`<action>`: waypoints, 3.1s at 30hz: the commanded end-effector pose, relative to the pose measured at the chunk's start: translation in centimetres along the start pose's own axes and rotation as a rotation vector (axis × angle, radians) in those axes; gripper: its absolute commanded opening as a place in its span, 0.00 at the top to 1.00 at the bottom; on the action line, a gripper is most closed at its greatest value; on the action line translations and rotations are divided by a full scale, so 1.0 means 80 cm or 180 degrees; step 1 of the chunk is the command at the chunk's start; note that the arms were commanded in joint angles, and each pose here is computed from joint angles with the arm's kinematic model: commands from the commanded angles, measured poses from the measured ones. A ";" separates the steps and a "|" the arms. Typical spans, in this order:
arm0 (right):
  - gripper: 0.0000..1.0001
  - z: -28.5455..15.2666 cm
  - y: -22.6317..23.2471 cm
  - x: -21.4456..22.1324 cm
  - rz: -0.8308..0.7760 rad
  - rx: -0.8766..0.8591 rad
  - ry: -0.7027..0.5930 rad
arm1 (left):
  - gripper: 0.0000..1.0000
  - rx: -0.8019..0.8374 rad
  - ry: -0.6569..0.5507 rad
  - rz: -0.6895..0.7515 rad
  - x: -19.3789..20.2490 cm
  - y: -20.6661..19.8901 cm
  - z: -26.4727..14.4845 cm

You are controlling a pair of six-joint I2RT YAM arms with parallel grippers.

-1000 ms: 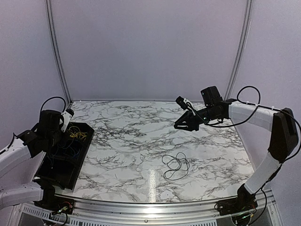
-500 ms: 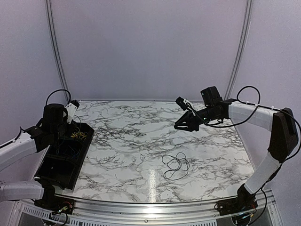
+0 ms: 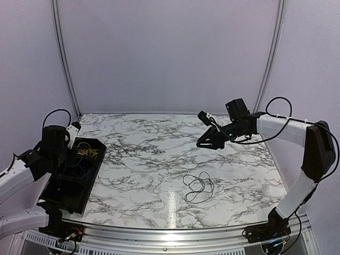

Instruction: Untangle the cables

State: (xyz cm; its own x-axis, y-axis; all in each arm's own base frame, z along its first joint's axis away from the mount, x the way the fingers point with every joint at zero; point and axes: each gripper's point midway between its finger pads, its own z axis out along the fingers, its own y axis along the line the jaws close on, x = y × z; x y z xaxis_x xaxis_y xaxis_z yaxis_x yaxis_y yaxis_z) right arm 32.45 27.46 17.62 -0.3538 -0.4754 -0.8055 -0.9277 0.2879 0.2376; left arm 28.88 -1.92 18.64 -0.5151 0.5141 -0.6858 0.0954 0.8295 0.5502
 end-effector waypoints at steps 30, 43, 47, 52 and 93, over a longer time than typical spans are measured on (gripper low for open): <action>0.70 0.002 -0.001 -0.011 -0.0086 0.0011 0.0017 | 1.00 -0.0021 0.0110 -0.0165 0.003 -0.017 0.038; 0.70 0.005 -0.002 -0.008 -0.0057 -0.0021 0.0034 | 1.00 -0.0203 0.0806 0.0150 0.076 -0.011 0.027; 0.70 0.004 -0.002 -0.008 -0.0065 -0.0012 0.0037 | 1.00 -0.0274 0.1045 0.0320 0.093 -0.013 0.033; 0.70 0.004 -0.001 -0.009 -0.0079 -0.0015 0.0032 | 1.00 -0.0184 0.1177 0.0381 0.098 -0.023 0.042; 0.70 0.008 0.002 -0.005 -0.0091 -0.0048 0.0110 | 0.73 0.0657 0.0794 -0.0951 -0.022 -0.073 0.052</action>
State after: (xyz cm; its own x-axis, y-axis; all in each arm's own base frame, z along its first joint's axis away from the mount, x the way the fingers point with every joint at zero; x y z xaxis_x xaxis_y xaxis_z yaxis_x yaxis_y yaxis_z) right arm 32.08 27.63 16.49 -0.3637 -0.5090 -0.7802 -0.9276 0.2750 0.2530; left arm 31.91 -5.45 17.56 -0.6877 0.2547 -0.6799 0.0679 0.9549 0.2891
